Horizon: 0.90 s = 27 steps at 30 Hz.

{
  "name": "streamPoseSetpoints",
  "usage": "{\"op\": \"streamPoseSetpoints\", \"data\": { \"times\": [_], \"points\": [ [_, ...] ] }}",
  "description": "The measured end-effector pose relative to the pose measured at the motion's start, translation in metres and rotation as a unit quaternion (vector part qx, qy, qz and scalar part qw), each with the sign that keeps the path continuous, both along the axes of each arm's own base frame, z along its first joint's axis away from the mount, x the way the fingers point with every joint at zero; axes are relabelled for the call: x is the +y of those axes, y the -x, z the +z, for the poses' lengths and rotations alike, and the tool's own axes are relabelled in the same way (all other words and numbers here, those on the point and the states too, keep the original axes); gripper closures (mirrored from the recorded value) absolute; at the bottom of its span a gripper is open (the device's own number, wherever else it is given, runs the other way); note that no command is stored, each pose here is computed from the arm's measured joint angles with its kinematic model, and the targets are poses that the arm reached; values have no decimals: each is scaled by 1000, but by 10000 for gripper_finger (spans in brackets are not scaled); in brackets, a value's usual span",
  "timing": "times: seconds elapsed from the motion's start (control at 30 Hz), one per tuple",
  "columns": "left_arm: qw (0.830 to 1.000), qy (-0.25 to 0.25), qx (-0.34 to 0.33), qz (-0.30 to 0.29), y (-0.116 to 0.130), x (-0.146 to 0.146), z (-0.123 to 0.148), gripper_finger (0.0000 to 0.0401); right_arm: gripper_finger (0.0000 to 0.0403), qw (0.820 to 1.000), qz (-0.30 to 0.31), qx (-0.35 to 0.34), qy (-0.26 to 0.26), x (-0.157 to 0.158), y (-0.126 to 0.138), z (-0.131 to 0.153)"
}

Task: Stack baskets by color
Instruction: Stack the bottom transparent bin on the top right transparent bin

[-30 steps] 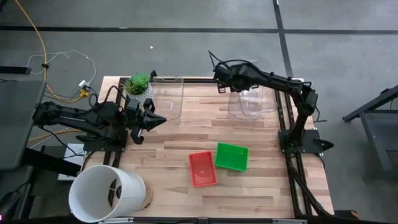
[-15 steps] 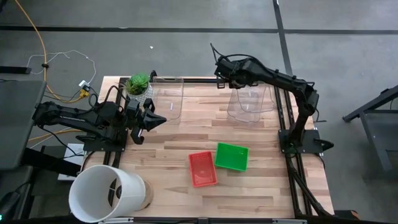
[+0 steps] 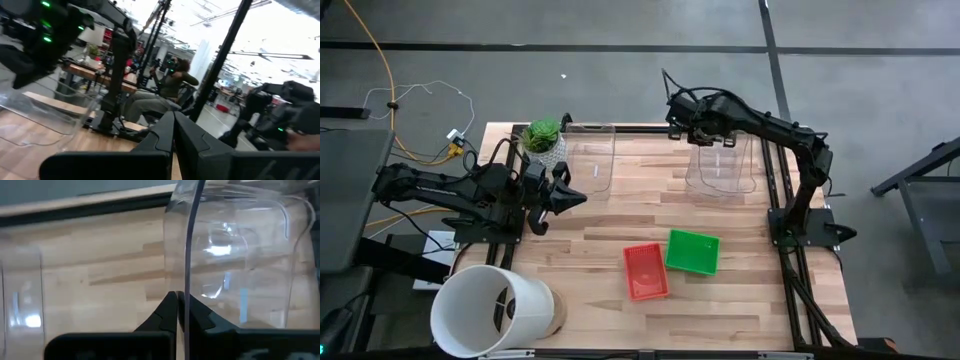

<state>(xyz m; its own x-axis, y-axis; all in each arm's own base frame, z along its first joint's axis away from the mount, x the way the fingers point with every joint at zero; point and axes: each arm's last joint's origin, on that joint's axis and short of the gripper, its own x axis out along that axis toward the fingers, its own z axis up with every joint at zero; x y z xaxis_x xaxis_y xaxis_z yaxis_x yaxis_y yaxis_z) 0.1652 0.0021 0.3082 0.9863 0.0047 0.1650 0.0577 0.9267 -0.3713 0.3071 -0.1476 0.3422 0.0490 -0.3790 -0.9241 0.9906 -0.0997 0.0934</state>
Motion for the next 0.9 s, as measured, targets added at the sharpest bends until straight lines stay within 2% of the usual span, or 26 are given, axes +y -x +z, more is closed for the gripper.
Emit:
{"op": "streamPoseSetpoints", "data": {
  "times": [0.13,0.23,0.43,0.9],
  "points": [
    [1000,-2,0,-22,0,-1,0,401,403,999,-44,-8,9,-8,4,0],
    [1000,-3,0,-31,0,-2,0,401,403,999,-54,-5,0,-13,5,-3],
    [999,7,0,-36,0,-2,0,401,403,995,-65,59,-36,-18,-2,-27],
    [999,10,0,-34,0,-2,0,401,403,988,-36,124,-82,-33,-23,-75]
  ]
}}
